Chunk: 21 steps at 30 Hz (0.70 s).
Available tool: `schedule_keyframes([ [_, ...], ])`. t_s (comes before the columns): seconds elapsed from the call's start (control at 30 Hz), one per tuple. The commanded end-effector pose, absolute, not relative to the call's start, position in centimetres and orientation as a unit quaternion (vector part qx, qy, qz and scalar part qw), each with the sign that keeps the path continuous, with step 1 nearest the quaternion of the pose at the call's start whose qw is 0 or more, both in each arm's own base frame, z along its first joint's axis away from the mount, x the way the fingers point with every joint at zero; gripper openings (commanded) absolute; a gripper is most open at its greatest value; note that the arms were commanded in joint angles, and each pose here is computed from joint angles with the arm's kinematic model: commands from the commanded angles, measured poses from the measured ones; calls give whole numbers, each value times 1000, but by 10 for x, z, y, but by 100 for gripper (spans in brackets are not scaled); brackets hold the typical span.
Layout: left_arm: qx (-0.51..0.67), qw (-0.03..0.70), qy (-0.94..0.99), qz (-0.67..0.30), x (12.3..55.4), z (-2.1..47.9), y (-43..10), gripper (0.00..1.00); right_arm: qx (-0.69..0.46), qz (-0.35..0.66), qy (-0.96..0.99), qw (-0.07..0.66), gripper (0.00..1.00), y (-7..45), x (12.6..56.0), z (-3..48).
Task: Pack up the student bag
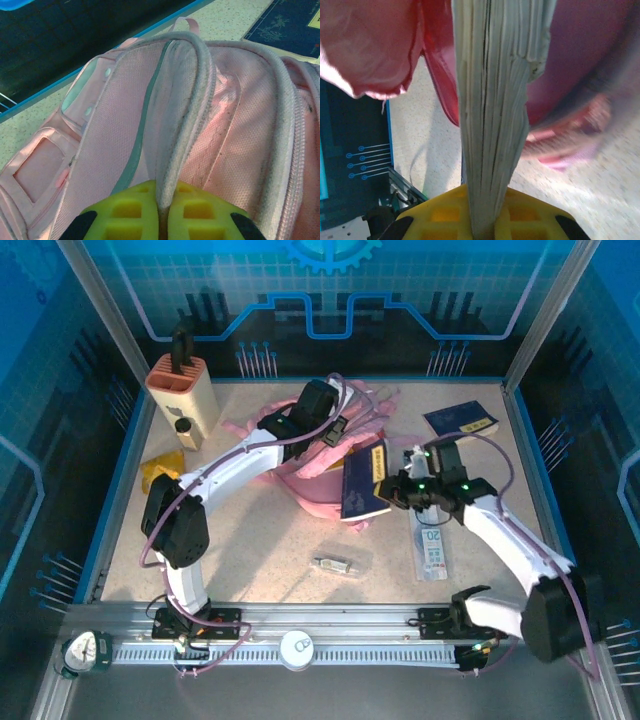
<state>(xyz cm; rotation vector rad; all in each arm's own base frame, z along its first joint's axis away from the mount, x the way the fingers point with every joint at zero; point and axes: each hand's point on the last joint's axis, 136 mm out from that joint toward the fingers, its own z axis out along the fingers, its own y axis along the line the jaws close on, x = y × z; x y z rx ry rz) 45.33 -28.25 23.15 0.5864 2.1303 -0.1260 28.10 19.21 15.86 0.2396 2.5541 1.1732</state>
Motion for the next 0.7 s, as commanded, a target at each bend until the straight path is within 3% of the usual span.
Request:
schedule_keyframes([
  [0.0,216,514,827,-73,454,298,-277,0,36,491,844,212,2,232,328,204],
  [0.1,236,514,821,-81,449,301,-281,0,22,490,841,230,3,247,352,199],
  [0.17,239,513,821,-76,449,301,-280,0,13,490,838,241,9,256,367,190],
  [0.3,243,512,820,-86,444,304,-280,0,24,474,852,222,14,265,394,162],
  [0.47,250,512,815,-101,438,306,-282,0,42,419,878,229,29,257,420,125],
  [0.67,245,508,820,-99,439,303,-279,0,28,382,898,216,51,243,415,111],
])
